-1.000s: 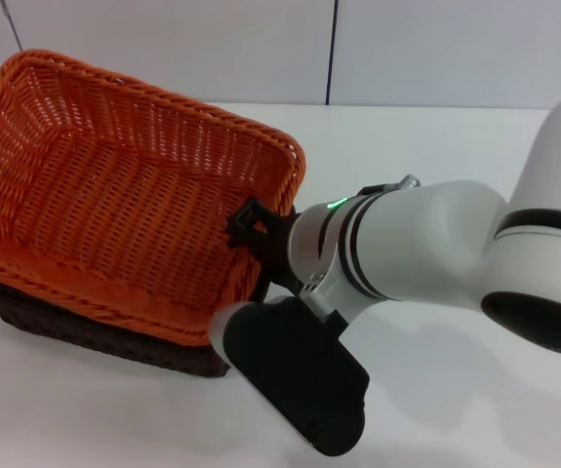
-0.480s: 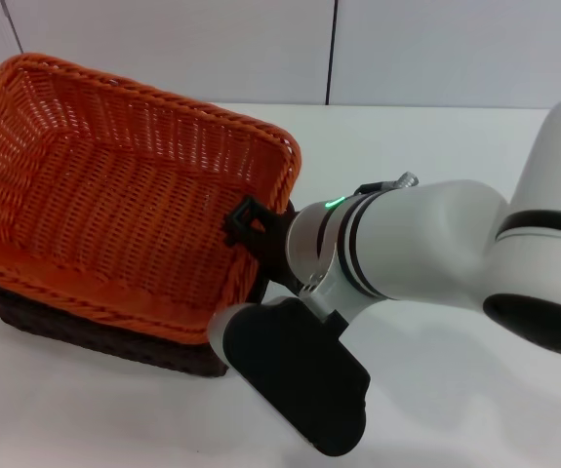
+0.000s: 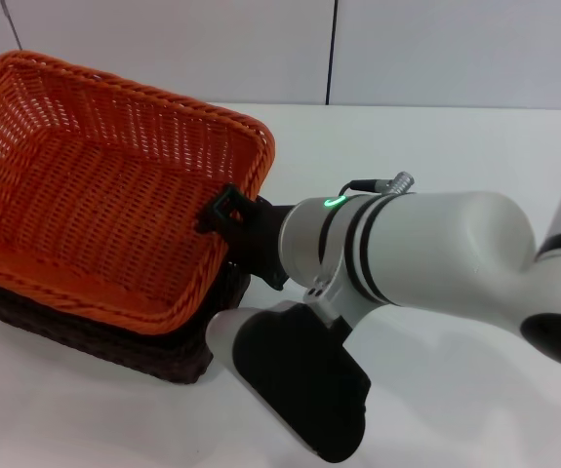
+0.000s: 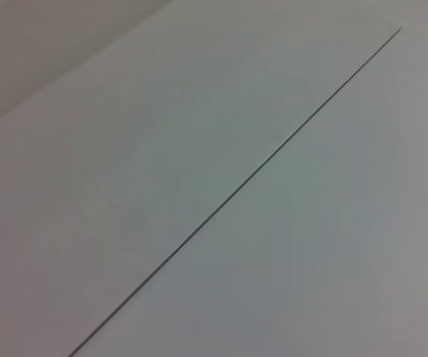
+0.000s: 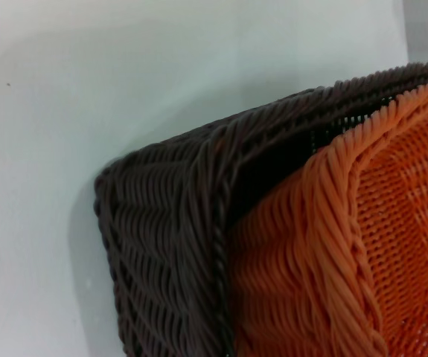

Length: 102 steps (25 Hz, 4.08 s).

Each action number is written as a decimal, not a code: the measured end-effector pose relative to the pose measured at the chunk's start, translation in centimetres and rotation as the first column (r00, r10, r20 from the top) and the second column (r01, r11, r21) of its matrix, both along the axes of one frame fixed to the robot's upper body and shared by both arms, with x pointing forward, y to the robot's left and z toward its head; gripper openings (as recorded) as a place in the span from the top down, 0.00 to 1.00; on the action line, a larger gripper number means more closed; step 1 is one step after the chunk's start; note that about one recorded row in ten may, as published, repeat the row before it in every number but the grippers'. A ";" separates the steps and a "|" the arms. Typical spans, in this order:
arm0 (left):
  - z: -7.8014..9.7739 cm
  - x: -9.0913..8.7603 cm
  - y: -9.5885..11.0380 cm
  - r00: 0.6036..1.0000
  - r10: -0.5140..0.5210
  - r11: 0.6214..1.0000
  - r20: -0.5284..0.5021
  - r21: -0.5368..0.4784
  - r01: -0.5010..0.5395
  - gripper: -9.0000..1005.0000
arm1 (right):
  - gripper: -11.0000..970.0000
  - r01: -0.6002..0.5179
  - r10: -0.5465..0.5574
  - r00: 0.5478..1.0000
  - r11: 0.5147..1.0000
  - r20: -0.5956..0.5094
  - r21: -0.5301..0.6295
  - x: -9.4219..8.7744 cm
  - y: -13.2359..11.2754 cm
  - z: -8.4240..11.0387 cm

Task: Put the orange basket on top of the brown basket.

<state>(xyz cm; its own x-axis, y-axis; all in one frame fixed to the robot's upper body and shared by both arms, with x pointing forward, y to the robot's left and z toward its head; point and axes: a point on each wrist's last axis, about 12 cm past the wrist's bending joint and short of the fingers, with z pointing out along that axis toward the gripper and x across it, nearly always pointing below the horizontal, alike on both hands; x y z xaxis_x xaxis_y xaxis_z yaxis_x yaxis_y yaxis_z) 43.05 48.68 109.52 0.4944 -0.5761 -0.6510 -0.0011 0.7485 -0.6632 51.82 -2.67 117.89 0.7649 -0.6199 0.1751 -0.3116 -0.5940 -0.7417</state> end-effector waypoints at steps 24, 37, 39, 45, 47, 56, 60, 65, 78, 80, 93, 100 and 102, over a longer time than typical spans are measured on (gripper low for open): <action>-0.5 0.0 -0.6 1.000 -0.026 0.999 -0.002 -0.029 0.026 0.27 | 0.68 -0.035 0.033 0.998 0.999 0.056 0.033 0.3 -1.0 -1.3; -0.6 0.2 -0.5 1.000 -0.028 0.999 -0.006 -0.042 0.028 0.27 | 0.69 0.064 -0.064 0.997 0.998 -0.043 -0.007 0.5 -0.3 0.2; -0.6 0.2 -0.5 1.000 -0.030 0.999 -0.006 -0.042 0.030 0.27 | 0.70 0.068 -0.069 0.996 0.998 -0.049 -0.012 0.4 -0.2 0.3; -0.6 0.3 -0.6 0.999 -0.034 0.999 -0.008 -0.041 0.034 0.27 | 0.68 0.114 -0.115 0.990 0.993 -0.076 -0.013 0.6 0.3 1.0; -0.6 0.3 -0.6 0.999 -0.036 0.998 -0.007 -0.042 0.036 0.27 | 0.61 0.121 -0.122 0.990 0.993 -0.077 -0.012 0.7 0.3 1.1; -0.6 0.2 -0.4 0.999 -0.039 0.998 -0.007 -0.049 0.039 0.27 | 0.47 0.129 -0.126 0.989 0.991 -0.074 0.044 0.4 0.4 2.7; -0.7 0.1 -0.5 0.999 -0.039 0.998 -0.011 -0.057 0.038 0.27 | 0.47 0.145 -0.140 0.986 0.988 -0.095 0.047 -0.3 0.2 3.2; -0.9 -0.2 -0.3 0.999 -0.039 0.997 -0.015 -0.072 0.037 0.27 | 0.47 0.177 -0.171 0.976 0.984 -0.134 0.036 -1.3 -0.1 3.4; -1.1 0.2 -0.2 0.996 -0.080 0.993 -0.051 -0.087 0.075 0.27 | 0.47 0.304 -0.266 0.949 0.917 -0.172 0.258 -1.5 -2.7 8.1; -1.0 0.4 -0.2 0.994 -0.089 0.993 -0.058 -0.081 0.084 0.27 | 0.47 0.332 -0.284 0.941 0.886 -0.185 0.325 -1.2 -3.2 8.6; -0.3 2.2 0.4 0.981 -0.139 0.990 -0.132 -0.028 0.137 0.27 | 0.47 0.505 -0.314 0.863 0.539 -0.396 0.674 -0.4 -5.6 9.4; 0.4 2.8 1.1 0.976 -0.139 0.989 -0.166 0.022 0.144 0.27 | 0.47 0.509 -0.294 0.854 0.293 -0.430 0.810 0.2 -8.3 8.0; 0.6 2.9 1.3 0.976 -0.133 0.990 -0.172 0.028 0.140 0.27 | 0.47 0.512 -0.280 0.848 0.209 -0.451 0.833 0.4 -9.0 7.2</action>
<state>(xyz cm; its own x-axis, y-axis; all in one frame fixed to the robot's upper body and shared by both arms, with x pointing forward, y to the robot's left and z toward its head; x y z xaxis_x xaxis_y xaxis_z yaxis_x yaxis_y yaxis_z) 45.94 50.01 110.07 0.2940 -0.6023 -0.7421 -0.0066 0.7751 -0.6318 52.20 -11.70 125.05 0.3068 -0.5075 -0.8052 -0.4654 0.6579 -0.5920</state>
